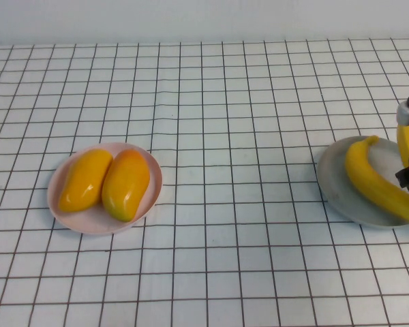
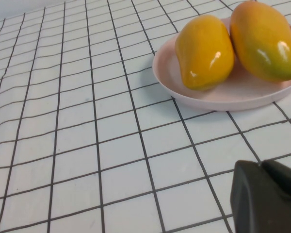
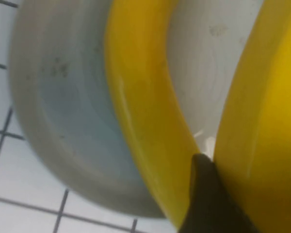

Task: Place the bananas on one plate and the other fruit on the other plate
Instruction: Put another type of fruit in the right plate

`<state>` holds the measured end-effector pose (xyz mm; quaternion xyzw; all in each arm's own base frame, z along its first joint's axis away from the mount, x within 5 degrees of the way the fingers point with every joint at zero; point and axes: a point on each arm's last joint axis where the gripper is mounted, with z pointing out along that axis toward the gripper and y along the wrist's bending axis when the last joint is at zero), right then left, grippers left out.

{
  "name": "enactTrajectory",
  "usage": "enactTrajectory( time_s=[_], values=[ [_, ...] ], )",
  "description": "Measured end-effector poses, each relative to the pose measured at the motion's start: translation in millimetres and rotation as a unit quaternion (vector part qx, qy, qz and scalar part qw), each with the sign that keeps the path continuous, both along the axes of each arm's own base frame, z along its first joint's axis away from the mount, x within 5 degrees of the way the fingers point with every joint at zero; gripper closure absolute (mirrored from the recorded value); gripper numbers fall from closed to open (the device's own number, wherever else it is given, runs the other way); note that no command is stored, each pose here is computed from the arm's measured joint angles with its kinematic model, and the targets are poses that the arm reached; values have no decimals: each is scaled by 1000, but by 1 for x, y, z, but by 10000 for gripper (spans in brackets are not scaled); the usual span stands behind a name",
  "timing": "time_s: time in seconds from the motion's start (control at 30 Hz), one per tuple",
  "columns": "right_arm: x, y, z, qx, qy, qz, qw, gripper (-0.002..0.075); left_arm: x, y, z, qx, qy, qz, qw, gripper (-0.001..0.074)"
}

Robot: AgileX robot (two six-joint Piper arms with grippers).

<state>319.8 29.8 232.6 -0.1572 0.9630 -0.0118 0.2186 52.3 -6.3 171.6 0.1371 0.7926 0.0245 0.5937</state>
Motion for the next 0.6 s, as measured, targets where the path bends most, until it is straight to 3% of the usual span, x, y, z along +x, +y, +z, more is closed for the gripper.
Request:
enactTrajectory(
  time_s=[0.17, 0.6],
  values=[
    [30, 3, -31, 2, 25, -4, 1000, 412, 0, 0, 0, 0, 0, 0, 1000, 739],
    [73, 21, -36, 71, 48, 34, 996, 396, 0, 0, 0, 0, 0, 0, 1000, 739]
  ],
)
